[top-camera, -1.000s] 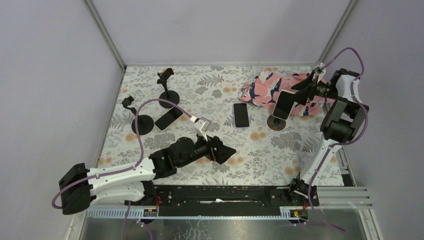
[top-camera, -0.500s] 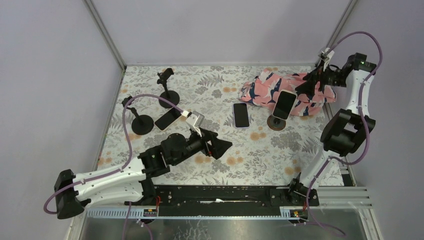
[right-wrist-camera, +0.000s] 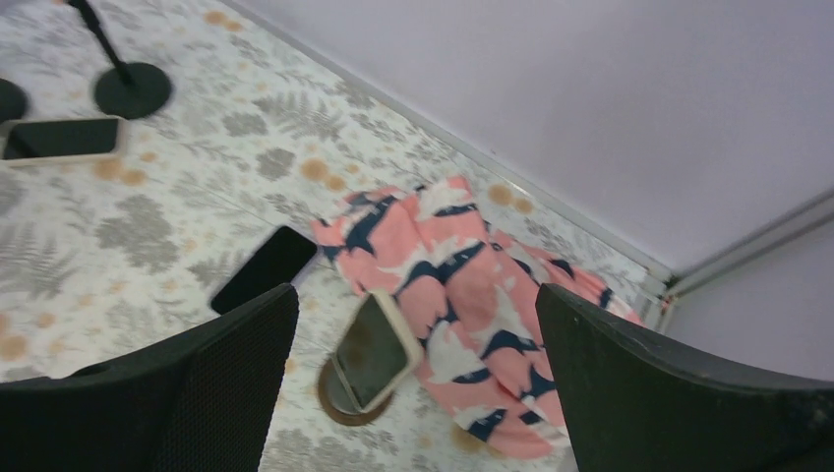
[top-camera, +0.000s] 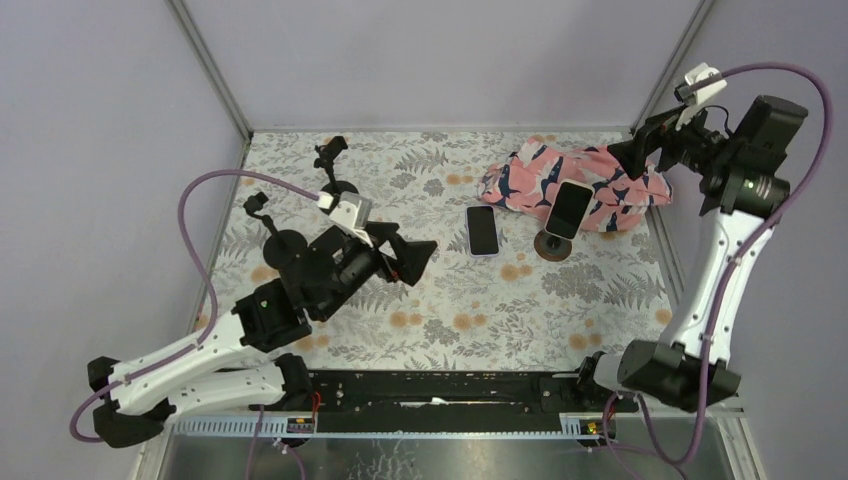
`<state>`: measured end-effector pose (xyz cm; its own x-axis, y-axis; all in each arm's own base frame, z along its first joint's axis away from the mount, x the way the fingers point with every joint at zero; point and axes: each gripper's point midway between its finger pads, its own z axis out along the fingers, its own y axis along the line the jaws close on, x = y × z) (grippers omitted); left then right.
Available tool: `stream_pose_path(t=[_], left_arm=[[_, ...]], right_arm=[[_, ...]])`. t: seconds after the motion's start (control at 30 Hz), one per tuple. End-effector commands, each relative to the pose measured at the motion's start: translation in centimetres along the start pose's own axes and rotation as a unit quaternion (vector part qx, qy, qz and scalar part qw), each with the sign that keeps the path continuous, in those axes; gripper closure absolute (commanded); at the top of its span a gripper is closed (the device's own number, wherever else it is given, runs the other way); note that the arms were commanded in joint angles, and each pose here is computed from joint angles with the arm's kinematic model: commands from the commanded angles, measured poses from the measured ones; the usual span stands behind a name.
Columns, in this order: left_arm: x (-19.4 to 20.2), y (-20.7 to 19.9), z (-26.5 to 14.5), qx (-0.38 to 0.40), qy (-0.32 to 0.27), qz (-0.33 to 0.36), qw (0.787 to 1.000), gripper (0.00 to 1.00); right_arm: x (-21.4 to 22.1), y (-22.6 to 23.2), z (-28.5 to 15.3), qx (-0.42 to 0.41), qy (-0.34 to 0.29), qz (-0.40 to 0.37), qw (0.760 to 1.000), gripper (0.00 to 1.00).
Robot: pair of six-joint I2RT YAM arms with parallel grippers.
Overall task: Place the phone on the phone stand
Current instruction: Place the phone on the phone stand, then pick up the phone stand at the center of the board.
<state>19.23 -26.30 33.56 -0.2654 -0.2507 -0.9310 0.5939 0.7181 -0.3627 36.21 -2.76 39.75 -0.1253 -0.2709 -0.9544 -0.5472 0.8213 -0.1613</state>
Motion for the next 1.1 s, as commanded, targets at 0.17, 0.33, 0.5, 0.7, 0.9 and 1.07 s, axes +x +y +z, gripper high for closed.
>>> stream_pose_path(t=[0.17,0.33,0.5,0.7,0.9,1.07], left_arm=[[-4.7,7.4,0.4,-0.096,-0.051,-0.008,0.994,0.01],[-5.6,11.9,1.2,-0.133,-0.060,-0.048,0.988,0.01],[-5.5,18.8,1.3,-0.187,-0.126,-0.099,0.969,0.02],[-5.0,24.6,1.4,-0.233,-0.149,-0.117,0.954,0.03],[-6.2,29.2,3.0,-0.304,-0.117,-0.130,0.936,0.06],[-6.2,32.8,3.4,-0.393,-0.085,-0.140,0.905,0.09]], right_arm=[[2.0,10.9,1.9,-0.095,0.042,0.115,0.988,0.00],[6.2,16.7,3.4,-0.137,0.067,0.122,0.981,0.00],[10.2,20.4,2.9,-0.201,0.051,0.133,0.969,0.00],[13.6,21.8,3.2,-0.223,0.054,0.131,0.964,0.01],[14.2,22.2,3.0,-0.233,0.063,0.132,0.962,0.01],[14.4,22.0,3.0,-0.226,0.071,0.131,0.963,0.01]])
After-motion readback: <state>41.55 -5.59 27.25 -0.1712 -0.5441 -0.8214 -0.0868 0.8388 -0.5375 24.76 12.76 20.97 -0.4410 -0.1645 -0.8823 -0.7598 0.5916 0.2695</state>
